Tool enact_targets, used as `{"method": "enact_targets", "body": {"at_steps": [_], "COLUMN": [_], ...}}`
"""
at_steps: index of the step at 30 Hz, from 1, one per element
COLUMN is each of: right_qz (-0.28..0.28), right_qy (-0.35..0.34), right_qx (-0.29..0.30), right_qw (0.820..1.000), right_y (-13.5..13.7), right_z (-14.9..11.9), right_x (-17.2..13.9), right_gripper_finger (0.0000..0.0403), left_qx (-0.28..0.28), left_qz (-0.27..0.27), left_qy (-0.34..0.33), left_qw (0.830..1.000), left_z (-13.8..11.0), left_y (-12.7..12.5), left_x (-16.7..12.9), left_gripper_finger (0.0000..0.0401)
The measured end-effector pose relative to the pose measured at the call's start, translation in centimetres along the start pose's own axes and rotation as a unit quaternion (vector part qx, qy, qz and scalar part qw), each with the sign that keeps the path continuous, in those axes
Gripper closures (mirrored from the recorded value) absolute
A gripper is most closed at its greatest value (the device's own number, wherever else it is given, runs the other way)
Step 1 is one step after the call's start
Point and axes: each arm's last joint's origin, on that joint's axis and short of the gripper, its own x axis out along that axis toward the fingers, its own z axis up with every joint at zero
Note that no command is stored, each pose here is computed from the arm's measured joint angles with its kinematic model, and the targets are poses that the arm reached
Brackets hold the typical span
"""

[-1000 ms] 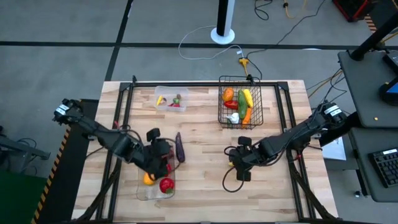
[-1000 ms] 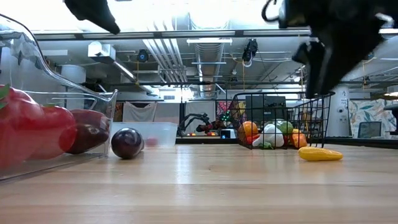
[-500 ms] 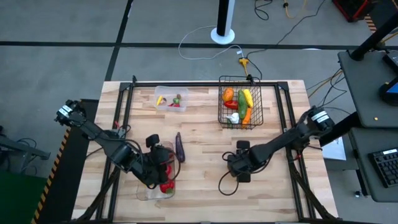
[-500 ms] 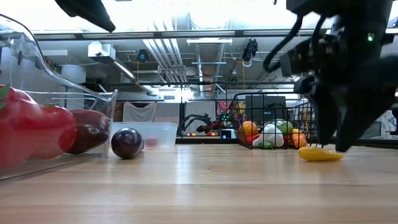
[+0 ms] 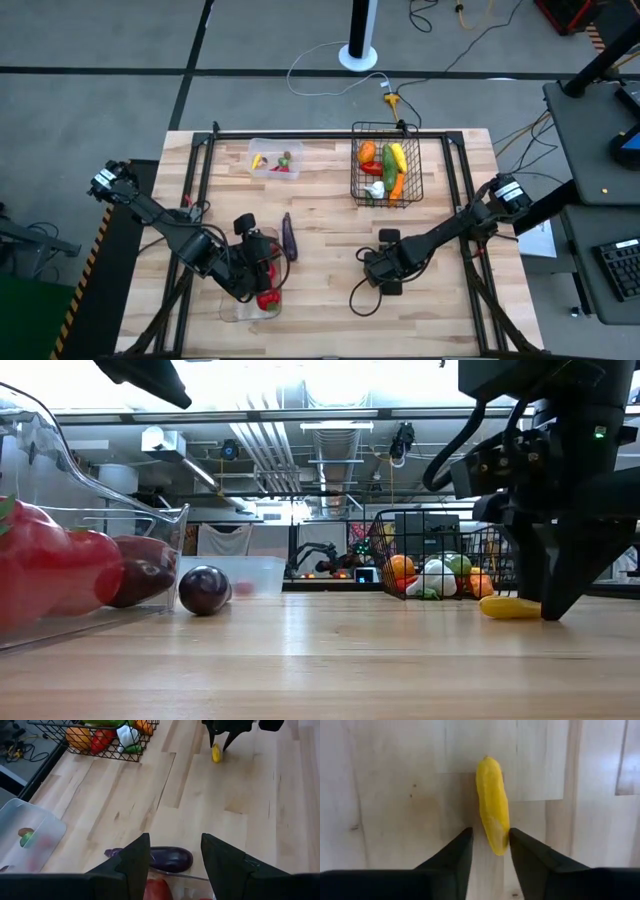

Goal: Sort produce into baskets
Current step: Put the yellow baby corn into the white bin

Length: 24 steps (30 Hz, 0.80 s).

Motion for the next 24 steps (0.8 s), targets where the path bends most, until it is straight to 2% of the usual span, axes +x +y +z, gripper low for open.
{"method": "enact_targets", "body": {"at_steps": [7, 11, 19, 24], "right_qz": [0.009, 0.006, 0.013, 0.028], "right_qy": [0.001, -0.003, -0.023, -0.062], "right_qx": [0.001, 0.001, 0.001, -0.013], "right_qw": [1.0, 1.0, 1.0, 0.998], "right_y": [0.1, 0.0, 0.0, 0.4], "right_z": [0.0, 0.0, 0.6, 2.1], "right_x": [0.0, -0.2, -1.2, -2.6], "right_gripper_finger": [0.0352, 0.0383, 0.0388, 0.0388], "left_qx": [-0.002, -0.001, -0.004, -0.008], "left_qz": [0.012, 0.012, 0.01, 0.007], "left_qy": [-0.012, -0.013, -0.015, -0.018], "left_qw": [1.0, 1.0, 1.0, 1.0], "left_z": [0.1, 0.1, 0.1, 0.1], "left_y": [0.1, 0.0, 0.0, -0.1], "left_x": [0.0, 0.0, 0.0, 0.1], "left_gripper_finger": [0.0241, 0.0241, 0.0241, 0.0241]}}
